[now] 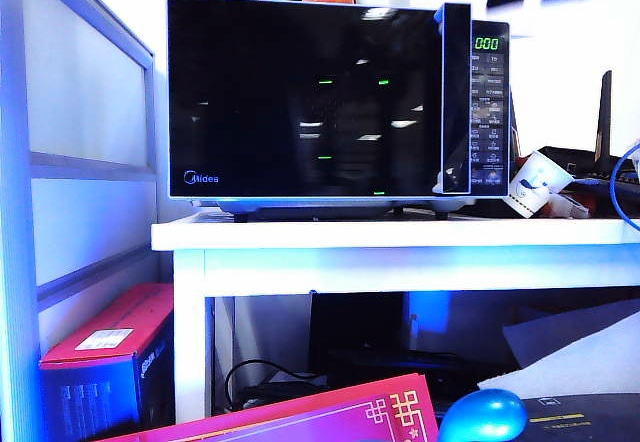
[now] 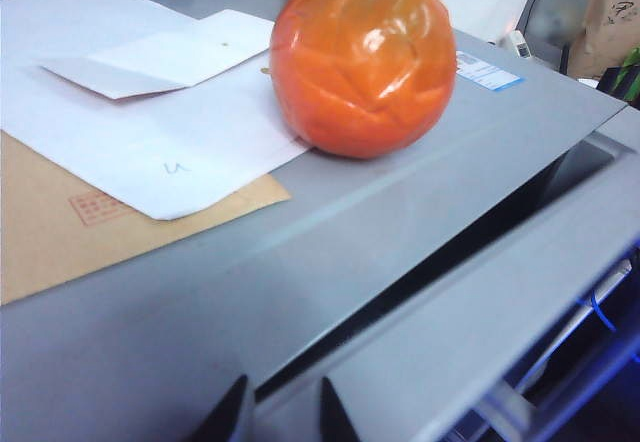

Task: Open the microwave door, place the orange inside the microwave, then close the microwave door.

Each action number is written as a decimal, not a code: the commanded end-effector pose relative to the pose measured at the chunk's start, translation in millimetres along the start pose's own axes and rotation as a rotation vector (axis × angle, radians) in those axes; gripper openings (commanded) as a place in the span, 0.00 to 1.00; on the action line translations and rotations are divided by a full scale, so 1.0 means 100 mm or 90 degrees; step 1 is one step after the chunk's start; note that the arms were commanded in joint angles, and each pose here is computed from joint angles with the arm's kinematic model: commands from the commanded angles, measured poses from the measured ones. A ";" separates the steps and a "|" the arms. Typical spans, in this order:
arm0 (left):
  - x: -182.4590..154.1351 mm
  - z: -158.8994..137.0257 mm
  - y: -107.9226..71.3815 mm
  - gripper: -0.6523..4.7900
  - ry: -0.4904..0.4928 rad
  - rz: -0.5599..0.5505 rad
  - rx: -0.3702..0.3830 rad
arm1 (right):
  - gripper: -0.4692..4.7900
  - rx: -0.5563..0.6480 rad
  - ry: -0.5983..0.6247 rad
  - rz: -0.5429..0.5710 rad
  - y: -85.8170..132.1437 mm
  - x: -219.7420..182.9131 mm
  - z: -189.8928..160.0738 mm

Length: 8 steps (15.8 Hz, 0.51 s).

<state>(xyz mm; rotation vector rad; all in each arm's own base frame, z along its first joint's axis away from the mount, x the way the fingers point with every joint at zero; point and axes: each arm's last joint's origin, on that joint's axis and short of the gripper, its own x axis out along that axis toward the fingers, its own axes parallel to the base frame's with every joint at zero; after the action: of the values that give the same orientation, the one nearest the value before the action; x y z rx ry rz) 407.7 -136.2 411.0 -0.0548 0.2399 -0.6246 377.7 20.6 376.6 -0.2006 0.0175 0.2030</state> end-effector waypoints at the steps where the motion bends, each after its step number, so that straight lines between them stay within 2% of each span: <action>1: 0.07 -0.17 0.05 0.29 0.063 -0.002 -0.025 | 0.94 0.004 0.004 0.109 0.06 0.13 -0.14; 4: 0.03 -0.10 0.01 0.29 0.042 -0.032 -0.022 | 0.94 0.009 -0.021 0.244 0.12 0.08 -0.10; 6: -0.06 0.02 -0.02 0.29 0.002 -0.034 -0.023 | 0.94 0.007 -0.022 0.272 0.10 -0.10 0.04; 8: -0.09 0.09 -0.04 0.29 -0.030 -0.037 -0.030 | 0.94 0.003 -0.032 0.266 0.05 -0.27 0.19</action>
<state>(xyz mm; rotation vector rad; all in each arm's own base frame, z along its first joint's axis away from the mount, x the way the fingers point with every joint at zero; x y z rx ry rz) 402.4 -135.5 416.4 -0.1062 0.2381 -0.6761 357.4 20.8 381.5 -0.1808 0.0717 0.5791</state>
